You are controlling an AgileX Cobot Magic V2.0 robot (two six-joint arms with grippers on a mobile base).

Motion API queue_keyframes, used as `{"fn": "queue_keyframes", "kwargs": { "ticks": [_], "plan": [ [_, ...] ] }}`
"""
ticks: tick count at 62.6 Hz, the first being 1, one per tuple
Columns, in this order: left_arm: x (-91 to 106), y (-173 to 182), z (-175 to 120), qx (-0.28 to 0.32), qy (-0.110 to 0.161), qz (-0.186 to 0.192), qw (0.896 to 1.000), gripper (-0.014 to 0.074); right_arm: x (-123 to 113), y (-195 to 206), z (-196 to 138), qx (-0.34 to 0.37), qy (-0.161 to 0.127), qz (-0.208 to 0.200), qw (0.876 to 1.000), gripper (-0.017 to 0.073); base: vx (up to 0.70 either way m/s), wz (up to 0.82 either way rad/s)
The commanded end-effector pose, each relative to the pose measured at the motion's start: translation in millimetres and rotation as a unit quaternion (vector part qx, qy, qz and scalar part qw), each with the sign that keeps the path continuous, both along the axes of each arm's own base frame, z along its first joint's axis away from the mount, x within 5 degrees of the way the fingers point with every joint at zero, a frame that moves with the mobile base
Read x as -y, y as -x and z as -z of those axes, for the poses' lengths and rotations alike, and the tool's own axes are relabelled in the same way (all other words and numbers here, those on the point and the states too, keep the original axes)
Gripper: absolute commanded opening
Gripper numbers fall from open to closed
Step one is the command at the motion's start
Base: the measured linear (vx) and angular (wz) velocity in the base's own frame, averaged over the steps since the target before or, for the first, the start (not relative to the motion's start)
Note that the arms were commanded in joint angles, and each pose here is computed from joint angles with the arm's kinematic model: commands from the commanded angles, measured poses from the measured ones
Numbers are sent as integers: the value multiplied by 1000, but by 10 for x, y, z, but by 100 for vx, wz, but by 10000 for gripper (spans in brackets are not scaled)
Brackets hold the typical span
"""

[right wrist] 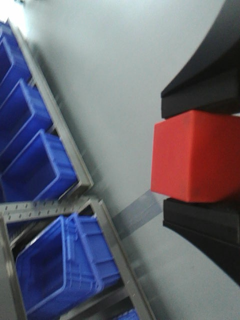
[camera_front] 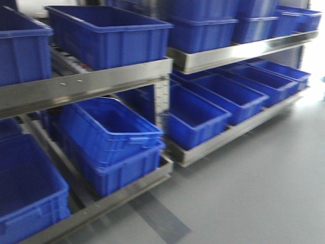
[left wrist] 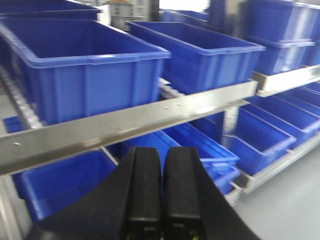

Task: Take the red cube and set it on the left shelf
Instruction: 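Turn the base toward the shelf of blue crates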

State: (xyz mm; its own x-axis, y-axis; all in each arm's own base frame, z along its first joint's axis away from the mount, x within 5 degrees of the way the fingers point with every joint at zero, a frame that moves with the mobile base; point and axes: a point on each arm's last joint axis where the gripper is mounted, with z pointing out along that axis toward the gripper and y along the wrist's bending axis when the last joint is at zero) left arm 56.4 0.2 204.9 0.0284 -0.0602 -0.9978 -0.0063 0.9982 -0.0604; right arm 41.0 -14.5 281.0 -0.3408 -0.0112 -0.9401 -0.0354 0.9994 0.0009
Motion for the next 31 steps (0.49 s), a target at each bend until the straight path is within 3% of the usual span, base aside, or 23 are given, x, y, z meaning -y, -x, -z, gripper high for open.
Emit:
{"fn": "queue_keyframes", "kwargs": {
  "ticks": [1,31],
  "plan": [
    [-9,4,0,35,7,-5,999,101,-6,-19,-140,45,12,-7,999,120,60,71],
    [-9,4,0,35,7,-5,999,101,-6,-19,-140,45,12,-7,999,120,53,62]
  ]
}}
